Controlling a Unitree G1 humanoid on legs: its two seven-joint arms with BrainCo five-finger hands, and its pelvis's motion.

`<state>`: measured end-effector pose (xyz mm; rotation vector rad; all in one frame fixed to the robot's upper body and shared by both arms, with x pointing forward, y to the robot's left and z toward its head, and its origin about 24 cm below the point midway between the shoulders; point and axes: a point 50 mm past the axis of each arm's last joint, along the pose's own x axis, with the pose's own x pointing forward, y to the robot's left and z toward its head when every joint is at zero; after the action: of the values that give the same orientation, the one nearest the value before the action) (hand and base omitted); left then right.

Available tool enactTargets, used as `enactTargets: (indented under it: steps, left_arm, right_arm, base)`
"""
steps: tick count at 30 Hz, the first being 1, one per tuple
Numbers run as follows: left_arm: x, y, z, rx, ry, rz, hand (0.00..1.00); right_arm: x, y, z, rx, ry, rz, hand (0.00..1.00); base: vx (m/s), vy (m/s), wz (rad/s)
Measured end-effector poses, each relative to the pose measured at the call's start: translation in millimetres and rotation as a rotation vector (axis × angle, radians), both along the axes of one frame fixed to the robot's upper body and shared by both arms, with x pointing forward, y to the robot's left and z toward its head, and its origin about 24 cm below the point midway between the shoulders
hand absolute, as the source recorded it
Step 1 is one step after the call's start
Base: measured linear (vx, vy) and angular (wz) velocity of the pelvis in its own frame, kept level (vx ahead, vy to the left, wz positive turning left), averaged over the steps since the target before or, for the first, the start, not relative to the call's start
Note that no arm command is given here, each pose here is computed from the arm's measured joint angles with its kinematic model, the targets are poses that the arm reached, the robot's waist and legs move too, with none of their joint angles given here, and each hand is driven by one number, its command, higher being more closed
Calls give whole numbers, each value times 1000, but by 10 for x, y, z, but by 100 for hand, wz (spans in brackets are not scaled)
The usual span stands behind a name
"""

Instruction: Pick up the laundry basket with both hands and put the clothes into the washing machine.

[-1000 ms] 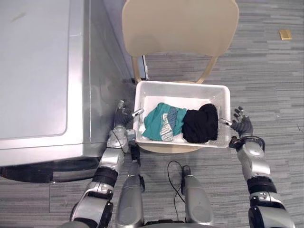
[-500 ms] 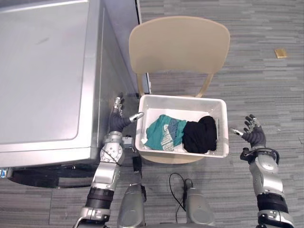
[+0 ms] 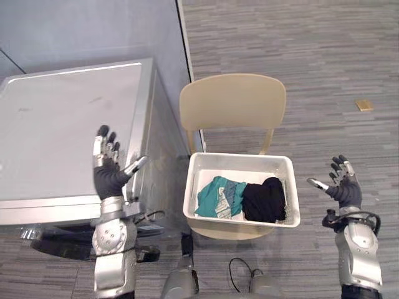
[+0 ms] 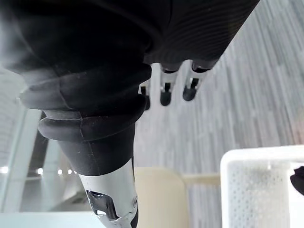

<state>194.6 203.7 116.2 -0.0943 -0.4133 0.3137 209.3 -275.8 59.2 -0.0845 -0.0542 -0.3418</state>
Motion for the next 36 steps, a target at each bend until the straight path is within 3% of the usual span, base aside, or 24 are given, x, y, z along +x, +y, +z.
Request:
enactTargets:
  steps: [9,19,26,31,36]
  left_arm:
    - [-431,40,20,1,24,117,0]
    - [-933,478,138,115,50,552,0]
    - [-1110,686,186,154,45,755,0]
    - [-1238,956,-299,106,291,872,0]
    - [-1305,1109,-1503,-195,767,882,0]
  right_arm:
    - [-306,377,-178,41,57,64,0]
    - [-214,729,-32,120,-52,192,0]
    - [-132,752,142,110,-134,179,0]
    - [-104,680,185,101,-155,127,0]
    - [72,582,86,139,-135,46,0]
  base:
    - [-46,-27,17]
    - [-51,-68,42]
    - [-27,-31,63]
    - [24,67,26]
    - [1,87,-7]
